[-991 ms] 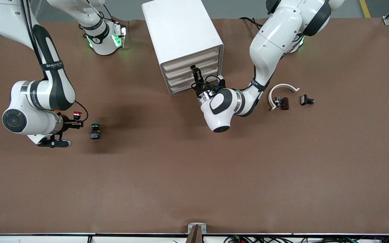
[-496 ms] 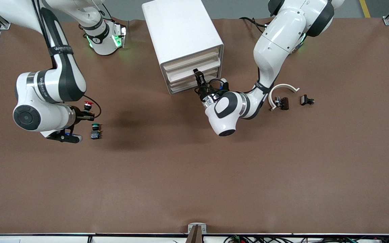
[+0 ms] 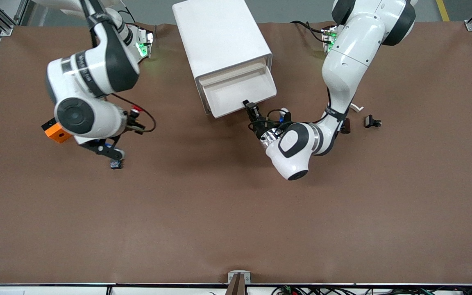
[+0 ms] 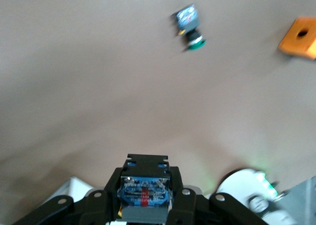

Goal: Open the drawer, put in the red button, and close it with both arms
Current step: 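Pull the drawer open with the left gripper while the right gripper carries the button, then drop the red button into the drawer while the left gripper releases the handle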

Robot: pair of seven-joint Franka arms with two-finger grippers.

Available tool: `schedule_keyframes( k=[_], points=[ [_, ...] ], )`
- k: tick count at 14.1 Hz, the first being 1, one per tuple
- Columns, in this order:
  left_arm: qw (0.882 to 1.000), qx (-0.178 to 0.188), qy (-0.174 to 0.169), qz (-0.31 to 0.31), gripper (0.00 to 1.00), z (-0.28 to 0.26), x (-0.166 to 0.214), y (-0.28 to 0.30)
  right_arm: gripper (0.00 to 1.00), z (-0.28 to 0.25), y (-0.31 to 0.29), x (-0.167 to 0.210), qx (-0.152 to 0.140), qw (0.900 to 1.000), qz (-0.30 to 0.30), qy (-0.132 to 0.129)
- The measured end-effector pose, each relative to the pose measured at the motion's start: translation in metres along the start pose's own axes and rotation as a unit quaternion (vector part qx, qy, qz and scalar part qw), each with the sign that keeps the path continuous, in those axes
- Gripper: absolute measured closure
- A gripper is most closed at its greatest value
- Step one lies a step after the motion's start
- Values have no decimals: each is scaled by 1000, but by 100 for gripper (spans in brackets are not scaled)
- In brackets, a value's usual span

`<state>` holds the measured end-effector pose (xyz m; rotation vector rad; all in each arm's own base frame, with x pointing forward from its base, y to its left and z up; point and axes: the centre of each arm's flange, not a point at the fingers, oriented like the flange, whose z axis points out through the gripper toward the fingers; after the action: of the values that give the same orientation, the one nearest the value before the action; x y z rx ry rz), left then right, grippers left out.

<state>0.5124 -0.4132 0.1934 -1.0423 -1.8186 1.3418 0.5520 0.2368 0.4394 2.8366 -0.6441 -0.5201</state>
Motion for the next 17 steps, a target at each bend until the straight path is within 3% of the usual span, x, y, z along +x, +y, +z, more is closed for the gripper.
schedule_keyframes(
  k=[4,8,10,13,15,17],
  points=[
    [1000,-19,-14,-1,86,-23,2,0,58,-14,-60,-71,41,996,76,-18],
    [999,-35,-24,-2,86,-41,5,0,58,-18,-97,-101,81,985,149,-21],
    [999,-44,-31,-8,70,-53,10,3,58,-10,-121,-119,95,979,177,-15],
    [996,-72,-52,-9,40,-90,21,-2,58,10,-156,-144,104,973,204,-11],
    [993,-107,-56,1,16,-119,28,-16,58,25,-176,-163,106,970,217,-9],
    [988,-147,-46,29,0,-141,35,-29,58,35,-188,-177,108,969,223,-6]
  ],
)
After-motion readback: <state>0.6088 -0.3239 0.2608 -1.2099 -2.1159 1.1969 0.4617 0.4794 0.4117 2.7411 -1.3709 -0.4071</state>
